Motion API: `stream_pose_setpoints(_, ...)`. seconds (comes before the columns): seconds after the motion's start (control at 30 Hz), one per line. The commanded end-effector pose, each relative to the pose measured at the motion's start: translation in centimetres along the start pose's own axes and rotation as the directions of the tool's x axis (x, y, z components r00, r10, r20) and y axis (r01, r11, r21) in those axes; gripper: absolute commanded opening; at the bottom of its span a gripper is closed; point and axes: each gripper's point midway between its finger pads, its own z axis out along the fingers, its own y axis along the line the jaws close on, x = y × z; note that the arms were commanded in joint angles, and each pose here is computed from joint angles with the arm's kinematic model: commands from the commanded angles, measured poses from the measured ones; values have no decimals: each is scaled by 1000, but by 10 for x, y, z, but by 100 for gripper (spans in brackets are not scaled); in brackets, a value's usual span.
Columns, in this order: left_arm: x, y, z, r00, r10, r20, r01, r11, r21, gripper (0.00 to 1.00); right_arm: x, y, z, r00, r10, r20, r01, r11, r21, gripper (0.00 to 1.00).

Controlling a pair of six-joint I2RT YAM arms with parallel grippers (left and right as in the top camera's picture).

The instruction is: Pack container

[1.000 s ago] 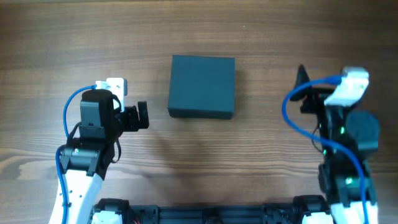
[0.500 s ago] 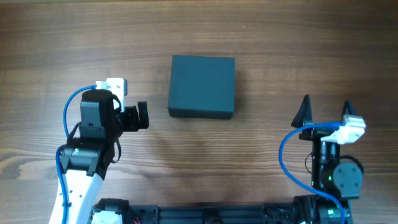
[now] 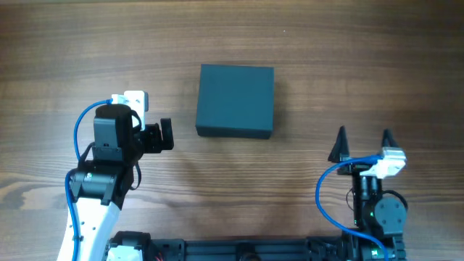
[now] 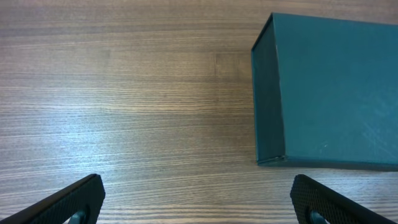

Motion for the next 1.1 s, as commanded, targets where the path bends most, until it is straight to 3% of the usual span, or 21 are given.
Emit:
stream_pose_setpoints(0.0,3,-4,1,1000,-10,-7,10,1000,19,100,13,16,-2,998,-26,-49,21,995,-98,100)
stream_pose_setpoints(1.07,3,-4,1,1000,-10,-7,10,1000,19,100,13,22,-3,997,-56,-48,50,990,-132,100)
